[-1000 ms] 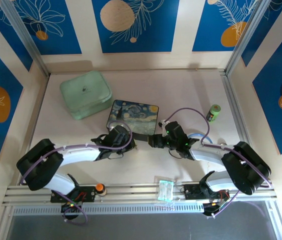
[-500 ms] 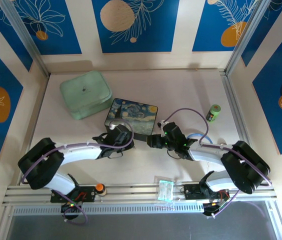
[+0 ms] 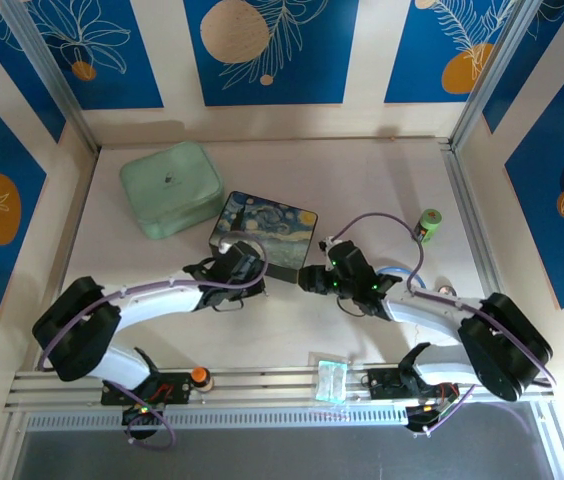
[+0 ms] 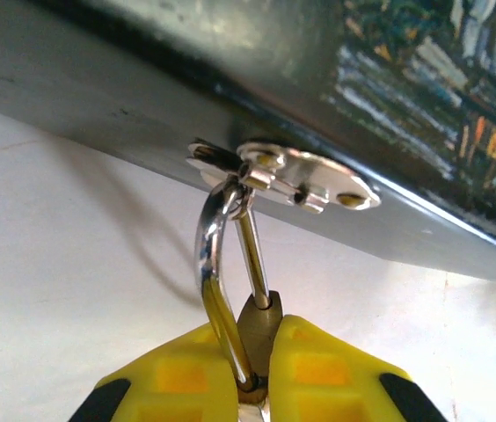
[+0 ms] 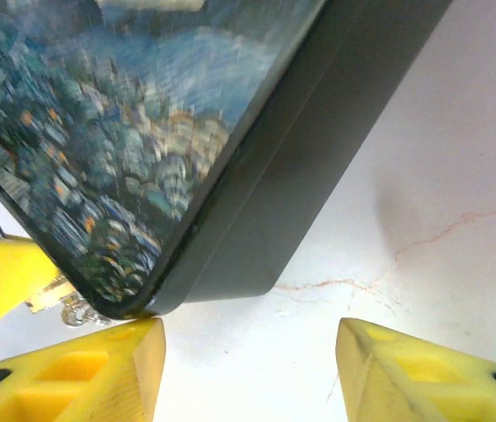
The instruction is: Unlock the padlock with the key
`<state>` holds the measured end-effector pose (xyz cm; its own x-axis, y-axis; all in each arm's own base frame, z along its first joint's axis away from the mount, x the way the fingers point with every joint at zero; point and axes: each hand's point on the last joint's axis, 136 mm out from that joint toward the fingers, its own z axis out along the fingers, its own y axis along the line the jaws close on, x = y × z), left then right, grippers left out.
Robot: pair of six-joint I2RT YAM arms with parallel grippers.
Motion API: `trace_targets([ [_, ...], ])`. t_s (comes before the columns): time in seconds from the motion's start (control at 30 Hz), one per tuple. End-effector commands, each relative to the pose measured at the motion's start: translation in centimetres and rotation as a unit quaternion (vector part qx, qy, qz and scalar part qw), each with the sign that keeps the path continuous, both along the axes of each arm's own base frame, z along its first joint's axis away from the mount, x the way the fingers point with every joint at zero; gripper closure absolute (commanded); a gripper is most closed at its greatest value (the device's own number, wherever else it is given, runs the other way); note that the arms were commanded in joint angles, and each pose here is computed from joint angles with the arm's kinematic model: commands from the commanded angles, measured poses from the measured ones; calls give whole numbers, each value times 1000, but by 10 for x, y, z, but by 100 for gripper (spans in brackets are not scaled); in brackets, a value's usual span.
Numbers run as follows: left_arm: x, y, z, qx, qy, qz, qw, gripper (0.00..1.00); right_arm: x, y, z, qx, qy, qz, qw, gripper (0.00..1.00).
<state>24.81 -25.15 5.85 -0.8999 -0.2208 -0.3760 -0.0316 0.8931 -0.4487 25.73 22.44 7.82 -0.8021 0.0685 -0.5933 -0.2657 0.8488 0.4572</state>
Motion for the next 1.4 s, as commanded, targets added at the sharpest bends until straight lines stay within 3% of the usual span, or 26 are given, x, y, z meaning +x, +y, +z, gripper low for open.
trace_targets([
  [0.0,-20,27,-18,53,43,-30,997,92,14,-2,32,27,-9,-23,999,46],
  [0.13,-16,29,-20,6,49,-17,999,92,18,10,45,45,18,-5,999,46],
  [0.33,-10,14,-14,-95,62,-2,994,93,-16,63,64,77,6,116,990,54],
  [0.53,-13,13,-11,-102,69,-2,992,95,-36,74,19,28,6,128,991,80],
  [0.67,-16,10,-11,-123,79,-5,989,99,-33,82,-6,7,20,115,993,87],
  [0.9,-21,0,-2,-178,94,-15,979,99,-11,87,-26,-42,-26,49,998,91],
  [1.03,-24,-5,5,-212,99,-15,972,99,-9,101,-31,-34,-50,59,996,91],
  [1.37,-27,-7,-7,-221,112,-15,969,99,-14,122,-30,57,-33,111,992,91],
])
